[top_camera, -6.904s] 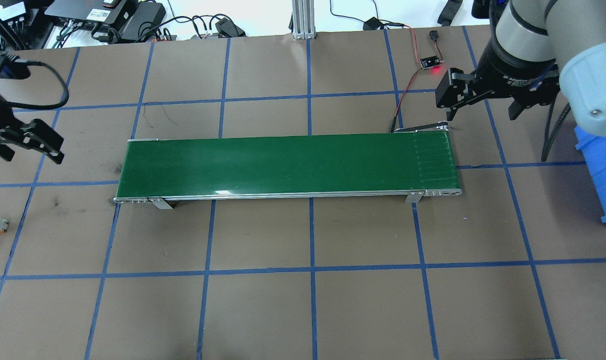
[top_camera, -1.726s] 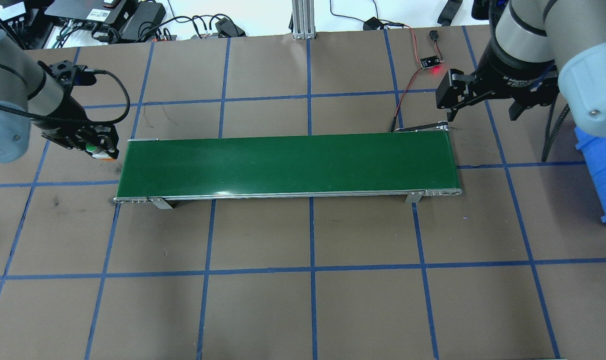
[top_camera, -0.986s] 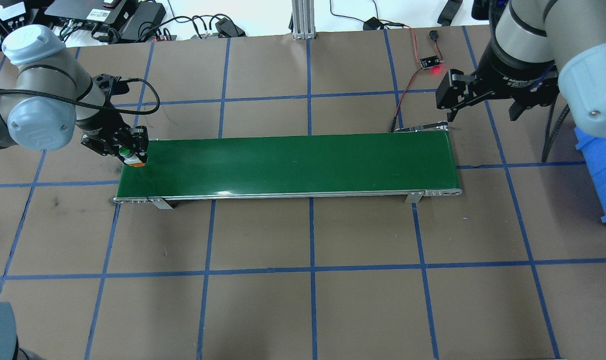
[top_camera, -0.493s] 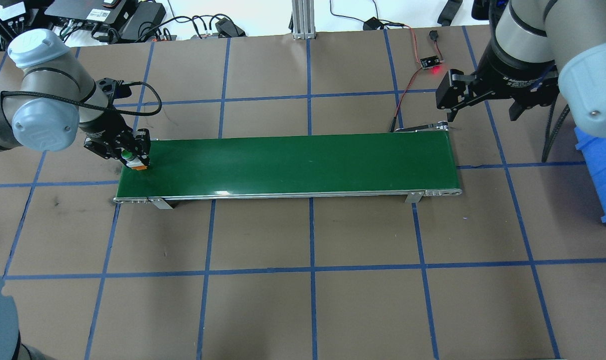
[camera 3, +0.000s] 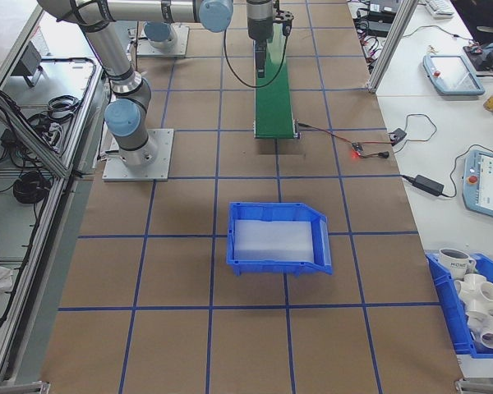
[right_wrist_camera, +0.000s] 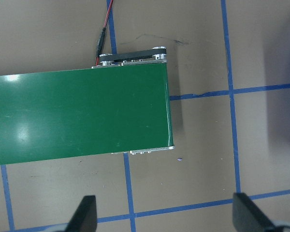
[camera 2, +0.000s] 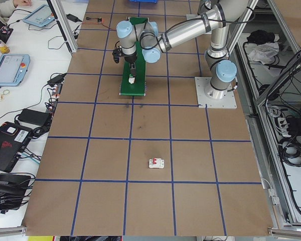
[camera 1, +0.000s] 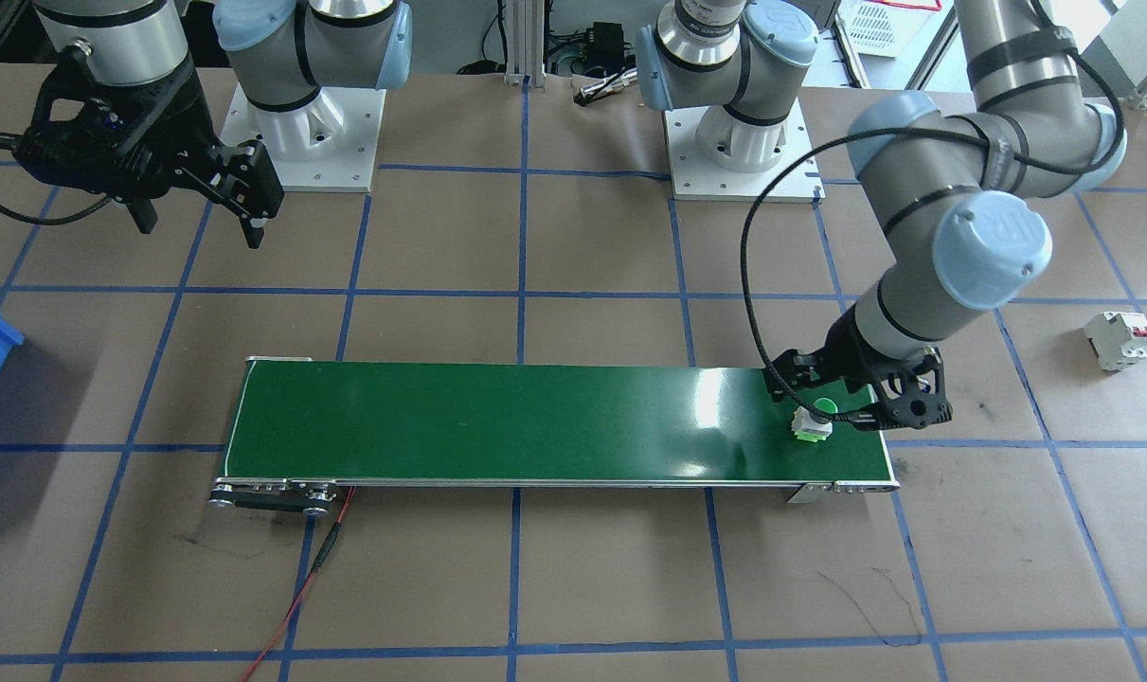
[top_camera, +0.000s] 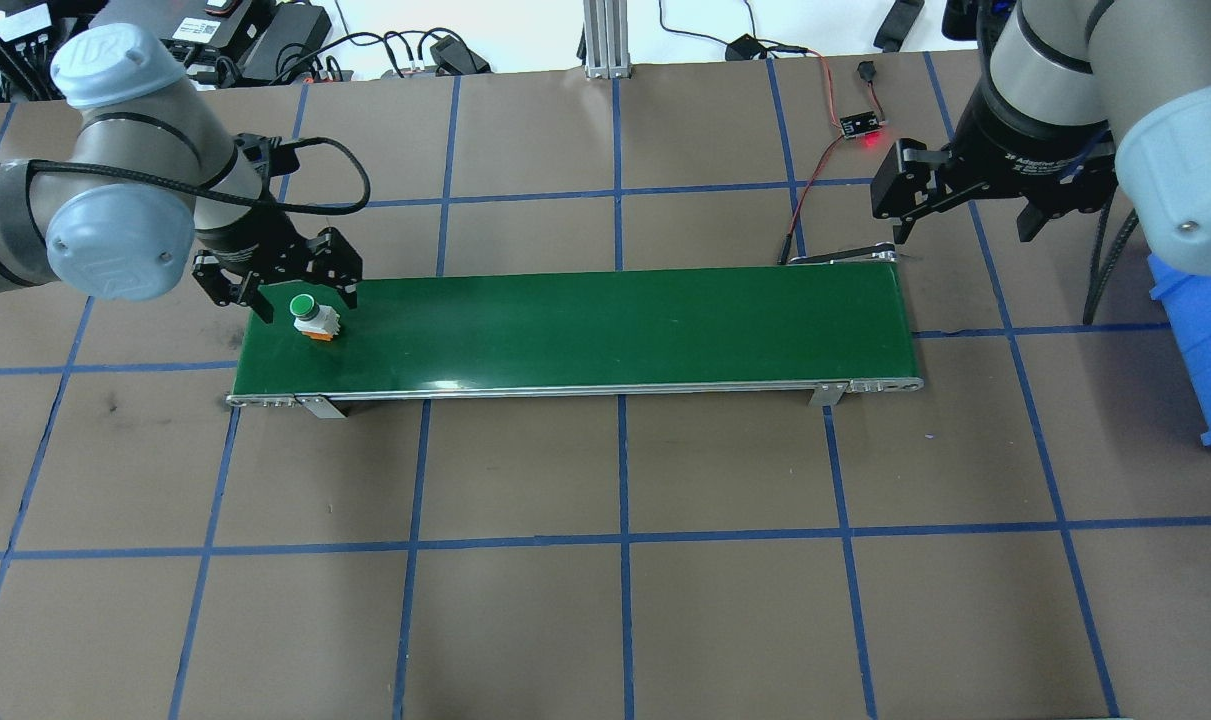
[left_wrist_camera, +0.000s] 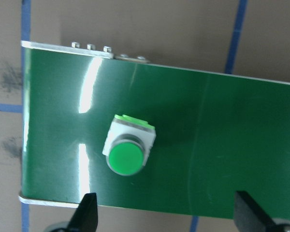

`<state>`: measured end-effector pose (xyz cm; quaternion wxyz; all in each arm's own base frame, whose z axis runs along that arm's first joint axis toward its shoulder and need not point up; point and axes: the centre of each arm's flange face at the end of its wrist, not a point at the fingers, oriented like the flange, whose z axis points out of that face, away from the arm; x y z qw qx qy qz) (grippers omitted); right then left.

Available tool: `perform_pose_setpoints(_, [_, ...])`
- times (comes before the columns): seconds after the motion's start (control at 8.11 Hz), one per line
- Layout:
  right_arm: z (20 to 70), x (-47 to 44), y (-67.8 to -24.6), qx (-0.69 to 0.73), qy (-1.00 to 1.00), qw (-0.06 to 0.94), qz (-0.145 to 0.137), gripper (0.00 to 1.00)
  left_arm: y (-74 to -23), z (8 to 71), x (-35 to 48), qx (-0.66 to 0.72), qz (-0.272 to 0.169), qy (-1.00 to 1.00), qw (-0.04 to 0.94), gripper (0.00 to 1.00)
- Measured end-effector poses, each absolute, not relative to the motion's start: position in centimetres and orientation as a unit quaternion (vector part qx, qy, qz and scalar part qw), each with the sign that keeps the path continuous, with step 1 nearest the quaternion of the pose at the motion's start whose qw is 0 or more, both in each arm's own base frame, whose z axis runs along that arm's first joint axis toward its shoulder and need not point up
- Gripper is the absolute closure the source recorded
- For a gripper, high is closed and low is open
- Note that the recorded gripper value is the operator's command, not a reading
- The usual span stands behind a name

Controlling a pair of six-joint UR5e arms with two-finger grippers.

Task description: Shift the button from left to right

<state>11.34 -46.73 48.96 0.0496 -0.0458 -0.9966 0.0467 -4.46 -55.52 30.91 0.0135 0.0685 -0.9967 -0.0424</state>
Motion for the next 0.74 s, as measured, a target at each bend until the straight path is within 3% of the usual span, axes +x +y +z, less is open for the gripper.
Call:
perform_pose_setpoints(0.37, [48.9,11.3,-46.8,-0.046,-0.997,0.049,0.046,0.0,-52.2,36.4,-12.8,0.051,-0.002,-0.999,0.009,0.0])
perform_pose_setpoints(0.74, [47.6,11.3,-47.8,-0.045,-0.997,0.049,0.036,0.0,-51.7,37.5,-13.9,0.045,0.008,-0.999,0.006,0.0])
